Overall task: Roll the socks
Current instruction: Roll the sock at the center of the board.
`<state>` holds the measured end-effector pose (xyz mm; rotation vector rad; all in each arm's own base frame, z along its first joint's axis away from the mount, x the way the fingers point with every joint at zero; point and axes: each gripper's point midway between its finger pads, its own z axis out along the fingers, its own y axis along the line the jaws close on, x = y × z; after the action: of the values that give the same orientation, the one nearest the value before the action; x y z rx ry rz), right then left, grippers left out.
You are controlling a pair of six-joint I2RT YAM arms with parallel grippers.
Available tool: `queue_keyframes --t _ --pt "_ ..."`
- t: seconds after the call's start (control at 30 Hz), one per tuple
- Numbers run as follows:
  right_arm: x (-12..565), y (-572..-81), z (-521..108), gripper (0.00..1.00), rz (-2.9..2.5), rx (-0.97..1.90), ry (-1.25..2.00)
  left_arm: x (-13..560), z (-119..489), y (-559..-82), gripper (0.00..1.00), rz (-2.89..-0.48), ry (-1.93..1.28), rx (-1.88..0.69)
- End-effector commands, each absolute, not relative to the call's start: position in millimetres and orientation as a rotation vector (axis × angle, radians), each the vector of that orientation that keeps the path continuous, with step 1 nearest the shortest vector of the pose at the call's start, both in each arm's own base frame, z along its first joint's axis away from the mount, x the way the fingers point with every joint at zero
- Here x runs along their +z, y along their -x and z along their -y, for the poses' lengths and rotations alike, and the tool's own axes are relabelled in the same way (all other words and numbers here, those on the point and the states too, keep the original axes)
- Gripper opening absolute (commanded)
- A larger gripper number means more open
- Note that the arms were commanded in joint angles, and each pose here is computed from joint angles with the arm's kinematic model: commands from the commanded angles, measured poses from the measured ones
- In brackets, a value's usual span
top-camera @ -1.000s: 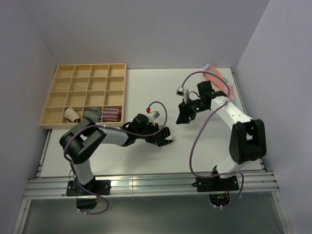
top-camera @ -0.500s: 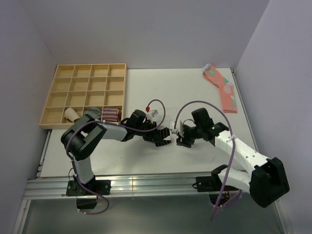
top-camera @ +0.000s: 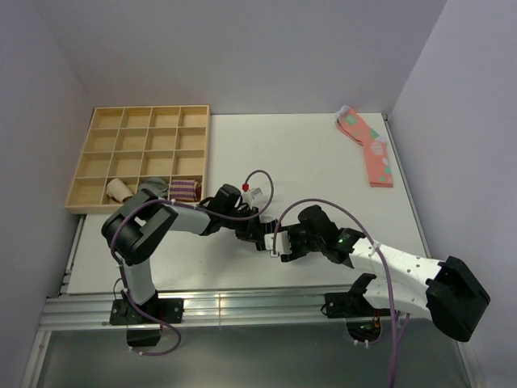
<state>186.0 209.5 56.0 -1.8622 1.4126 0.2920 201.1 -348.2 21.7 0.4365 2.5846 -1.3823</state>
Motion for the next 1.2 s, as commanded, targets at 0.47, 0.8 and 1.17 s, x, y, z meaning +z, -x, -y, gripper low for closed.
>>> queue_keyframes --t 0.47,0.8,1.17 --pt "54.3 -177.5 -234.9 0.53 -1.177 0.132 1.904 -49.5 294.2 -140.3 0.0 -3.015 -0.331 -1.156" --pt "38.2 -170.0 -239.1 0.52 -1.16 0.131 1.968 -49.7 293.2 -137.7 0.0 -3.021 -0.328 -1.165" --pt "24.0 -163.1 -233.8 0.51 -1.174 0.145 2.041 -49.1 294.7 -137.4 0.0 -3.021 -0.326 -1.189"
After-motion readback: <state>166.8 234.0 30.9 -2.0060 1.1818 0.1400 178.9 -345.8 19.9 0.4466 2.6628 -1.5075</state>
